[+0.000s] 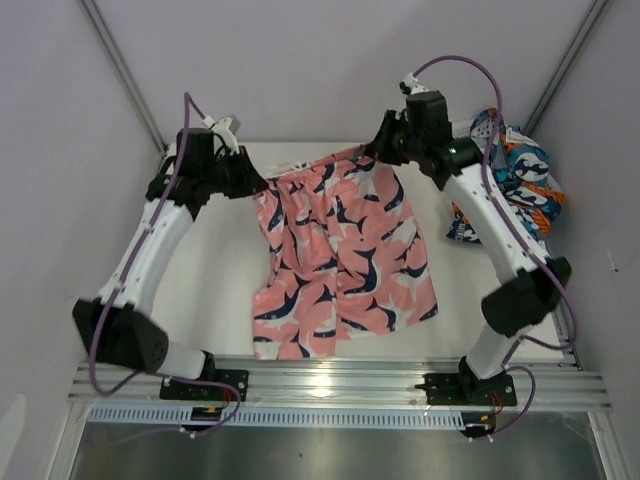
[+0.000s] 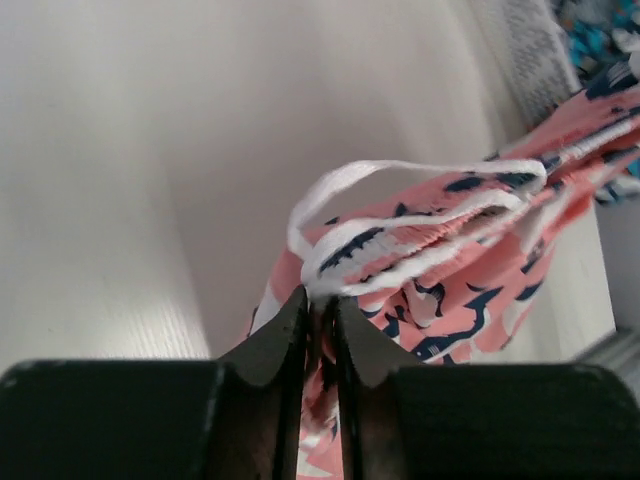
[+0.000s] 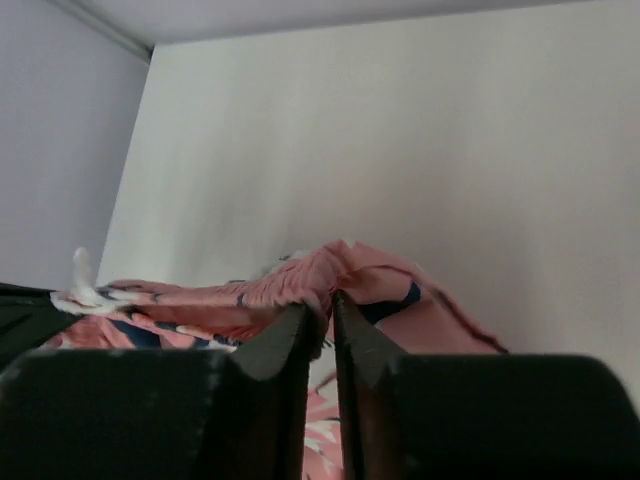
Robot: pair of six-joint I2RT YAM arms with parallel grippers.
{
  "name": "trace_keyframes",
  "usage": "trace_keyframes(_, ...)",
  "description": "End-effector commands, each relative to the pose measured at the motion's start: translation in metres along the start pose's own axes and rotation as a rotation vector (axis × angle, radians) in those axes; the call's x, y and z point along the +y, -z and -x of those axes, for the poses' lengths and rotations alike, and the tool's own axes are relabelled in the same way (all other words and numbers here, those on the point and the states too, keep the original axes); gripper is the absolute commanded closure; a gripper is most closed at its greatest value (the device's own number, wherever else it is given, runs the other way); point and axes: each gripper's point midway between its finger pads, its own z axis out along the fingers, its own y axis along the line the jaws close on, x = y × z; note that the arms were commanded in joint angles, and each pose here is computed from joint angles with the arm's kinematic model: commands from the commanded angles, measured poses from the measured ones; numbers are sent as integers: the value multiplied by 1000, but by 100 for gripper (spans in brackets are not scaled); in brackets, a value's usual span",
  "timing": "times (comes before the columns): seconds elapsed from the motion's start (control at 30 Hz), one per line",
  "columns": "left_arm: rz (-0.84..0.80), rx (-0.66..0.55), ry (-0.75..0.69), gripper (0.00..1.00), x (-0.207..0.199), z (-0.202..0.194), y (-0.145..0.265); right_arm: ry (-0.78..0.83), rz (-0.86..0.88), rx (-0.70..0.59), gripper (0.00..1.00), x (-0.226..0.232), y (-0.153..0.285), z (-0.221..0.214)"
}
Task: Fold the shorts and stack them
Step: Flatten the shorts out
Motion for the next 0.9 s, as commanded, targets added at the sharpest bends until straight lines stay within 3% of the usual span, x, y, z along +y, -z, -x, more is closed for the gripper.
trace_keyframes(0.0,78,15,128,80,61,24,-50,-20,13,-185,81,-24,-68,66)
trace_keyframes(0.03,184,18,156,55,90,24,-61,-18,10,-239,42,-22,-75,88)
trace_keyframes(0.07,243,34,182,42,105,21,-71,-24,-10,-243,21,-29,-89,92)
trace_keyframes(0.1,297,55,199,38,122,24,-84,-22,-57,-188,7,-48,-126,76)
trace_keyframes(0.13,370,68,201,32,136,20,-84,-2,-36,-259,6,-33,-116,108)
trace_keyframes(0.2,413,69,200,25,144,17,-82,30,-68,-184,5,-38,-127,91)
trace_keyframes(0.23,431,23,188,8,144,27,-73,45,-73,-170,5,-36,-125,87)
trace_keyframes(0.27,451,-4,181,1,146,31,-68,62,-87,-153,5,-37,-124,79)
trace_keyframes(0.3,473,-12,182,1,149,31,-64,88,-106,-144,7,-34,-124,68)
trace_keyframes(0.33,501,-39,176,1,151,37,-56,107,-91,-187,8,-21,-96,77)
trace_keyframes(0.37,500,-47,172,1,149,39,-54,116,-88,-114,11,-32,-110,38)
trace_keyframes(0.43,455,-68,168,1,141,41,-52,132,-42,-124,21,-12,-81,25)
trace_keyframes(0.47,402,-58,178,1,133,36,-55,139,-25,-43,22,-15,-87,-13)
trace_keyframes(0.6,386,-80,194,1,134,22,-58,197,-21,71,32,9,-69,-86)
trace_keyframes(0.87,447,-78,248,1,157,-8,-65,295,118,224,43,108,-35,-221)
